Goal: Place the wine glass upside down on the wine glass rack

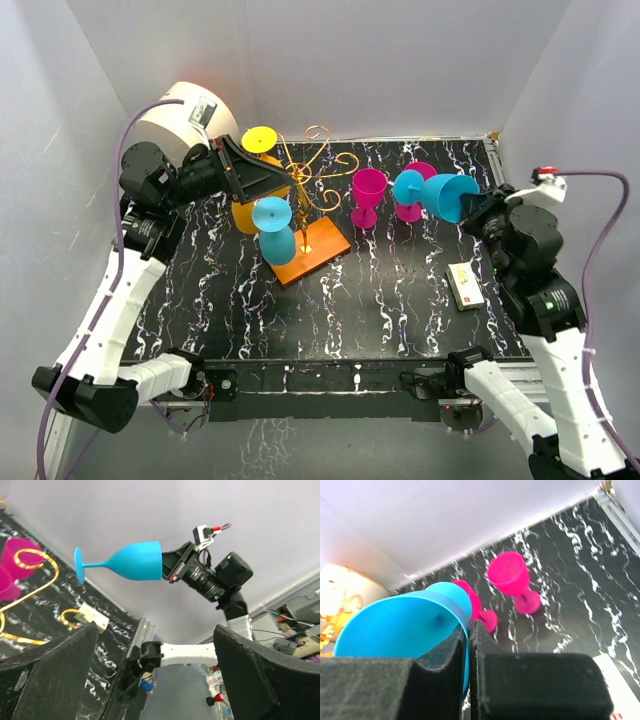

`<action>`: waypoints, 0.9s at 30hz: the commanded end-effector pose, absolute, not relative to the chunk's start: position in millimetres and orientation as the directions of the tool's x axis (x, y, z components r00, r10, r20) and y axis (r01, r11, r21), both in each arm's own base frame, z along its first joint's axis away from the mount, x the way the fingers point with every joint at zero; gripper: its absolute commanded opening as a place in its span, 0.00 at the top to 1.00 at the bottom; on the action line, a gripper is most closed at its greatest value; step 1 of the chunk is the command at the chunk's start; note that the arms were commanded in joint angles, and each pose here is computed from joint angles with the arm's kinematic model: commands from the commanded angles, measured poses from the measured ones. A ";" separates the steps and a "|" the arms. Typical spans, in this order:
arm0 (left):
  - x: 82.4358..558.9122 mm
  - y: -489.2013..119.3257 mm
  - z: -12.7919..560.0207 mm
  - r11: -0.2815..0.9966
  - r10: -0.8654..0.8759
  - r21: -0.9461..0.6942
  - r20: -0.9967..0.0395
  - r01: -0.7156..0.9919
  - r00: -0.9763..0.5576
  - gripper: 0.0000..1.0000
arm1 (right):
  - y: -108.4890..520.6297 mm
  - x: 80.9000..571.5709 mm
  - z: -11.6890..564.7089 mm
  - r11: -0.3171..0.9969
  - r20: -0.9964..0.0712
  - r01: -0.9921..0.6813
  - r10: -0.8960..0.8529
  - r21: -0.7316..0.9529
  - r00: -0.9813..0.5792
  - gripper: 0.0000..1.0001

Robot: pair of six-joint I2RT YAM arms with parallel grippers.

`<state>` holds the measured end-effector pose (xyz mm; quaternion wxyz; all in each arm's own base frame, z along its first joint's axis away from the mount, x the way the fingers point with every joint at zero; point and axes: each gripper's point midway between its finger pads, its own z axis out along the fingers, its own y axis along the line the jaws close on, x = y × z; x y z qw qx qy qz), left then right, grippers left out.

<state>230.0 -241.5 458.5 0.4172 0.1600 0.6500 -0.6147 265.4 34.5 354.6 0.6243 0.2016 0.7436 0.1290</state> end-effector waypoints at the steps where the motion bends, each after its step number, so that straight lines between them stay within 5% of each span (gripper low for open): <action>1: 195.8 -241.5 522.8 -0.048 -0.367 -0.587 -0.742 0.808 -0.561 0.03 | 40.8 255.8 428.0 0.834 -0.832 -0.028 0.551 0.551 0.065 1.00; 7: 191.8 -244.2 559.8 -0.259 -0.427 -0.556 -0.668 0.790 -0.610 0.01 | 60.9 241.5 476.0 0.786 -0.778 -0.244 0.610 0.568 0.151 1.00; 14: 200.1 -263.6 571.0 -0.244 -0.473 -0.553 -0.649 0.797 -0.596 0.02 | 93.3 232.5 511.2 0.686 -0.722 -0.466 0.679 0.559 0.132 1.00; 21: 222.6 -304.4 552.8 -0.302 -0.498 -0.727 -0.431 0.616 -0.752 0.10 | 107.3 236.2 531.1 0.608 -0.669 -0.569 0.732 0.553 0.132 1.00; 27: 240.0 -332.6 538.6 -0.228 -0.589 -0.814 -0.321 0.534 -0.742 0.18 | 115.8 240.9 540.3 0.557 -0.634 -0.631 0.762 0.540 0.130 1.00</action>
